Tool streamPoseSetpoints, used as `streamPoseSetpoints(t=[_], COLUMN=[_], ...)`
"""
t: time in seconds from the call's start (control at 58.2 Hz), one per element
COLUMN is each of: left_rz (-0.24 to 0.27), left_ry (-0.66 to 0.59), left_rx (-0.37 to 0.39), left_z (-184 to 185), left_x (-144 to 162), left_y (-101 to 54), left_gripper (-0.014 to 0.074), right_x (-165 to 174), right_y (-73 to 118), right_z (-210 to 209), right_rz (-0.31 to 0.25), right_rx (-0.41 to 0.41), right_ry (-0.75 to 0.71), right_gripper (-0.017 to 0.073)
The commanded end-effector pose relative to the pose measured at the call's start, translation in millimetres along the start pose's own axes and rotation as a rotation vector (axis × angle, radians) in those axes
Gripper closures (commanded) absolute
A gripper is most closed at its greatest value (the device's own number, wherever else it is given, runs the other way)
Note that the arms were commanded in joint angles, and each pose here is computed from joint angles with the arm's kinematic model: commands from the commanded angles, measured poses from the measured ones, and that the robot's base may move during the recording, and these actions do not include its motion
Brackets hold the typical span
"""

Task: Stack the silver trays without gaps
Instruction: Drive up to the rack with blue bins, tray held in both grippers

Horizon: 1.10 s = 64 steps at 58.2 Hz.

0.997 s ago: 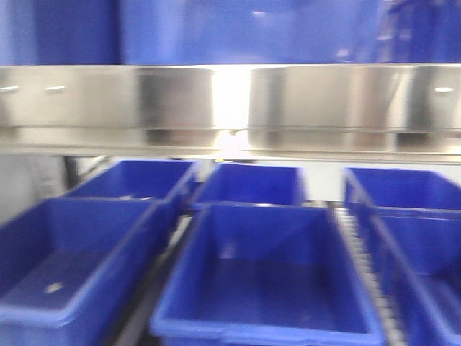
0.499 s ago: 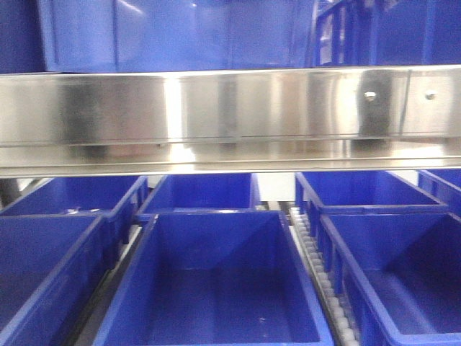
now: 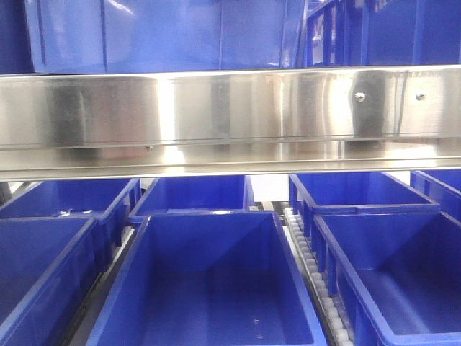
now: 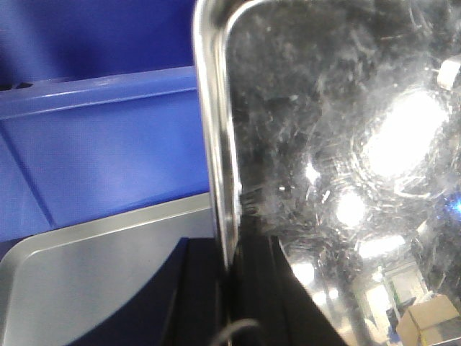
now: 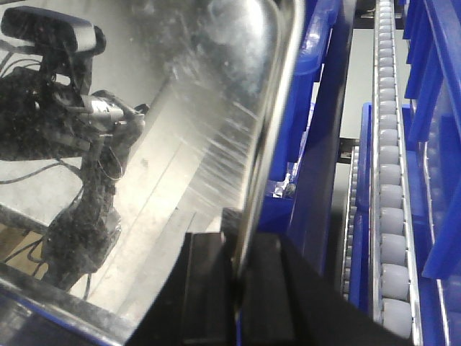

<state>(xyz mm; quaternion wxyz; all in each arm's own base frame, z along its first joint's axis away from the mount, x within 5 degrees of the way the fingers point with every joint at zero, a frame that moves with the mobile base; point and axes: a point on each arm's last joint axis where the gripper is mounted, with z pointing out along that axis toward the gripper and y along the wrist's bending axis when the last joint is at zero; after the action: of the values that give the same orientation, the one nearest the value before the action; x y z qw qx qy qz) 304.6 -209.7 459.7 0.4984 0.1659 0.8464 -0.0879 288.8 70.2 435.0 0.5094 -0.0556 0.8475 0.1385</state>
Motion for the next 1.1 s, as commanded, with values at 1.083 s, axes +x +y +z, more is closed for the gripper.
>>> streamPoseSetpoints(t=[1.083], left_rz=[0.018], left_ry=[-0.099], left_rx=[0.021], left_z=[-7.3], left_x=[-10.8], left_y=[-2.4], left_gripper=[0.0612], right_x=[-9.6], right_y=[3.4], right_z=[-7.0], right_rz=[-0.022], right_rx=[-0.01], right_ry=[-0.081], right_gripper=[0.0638])
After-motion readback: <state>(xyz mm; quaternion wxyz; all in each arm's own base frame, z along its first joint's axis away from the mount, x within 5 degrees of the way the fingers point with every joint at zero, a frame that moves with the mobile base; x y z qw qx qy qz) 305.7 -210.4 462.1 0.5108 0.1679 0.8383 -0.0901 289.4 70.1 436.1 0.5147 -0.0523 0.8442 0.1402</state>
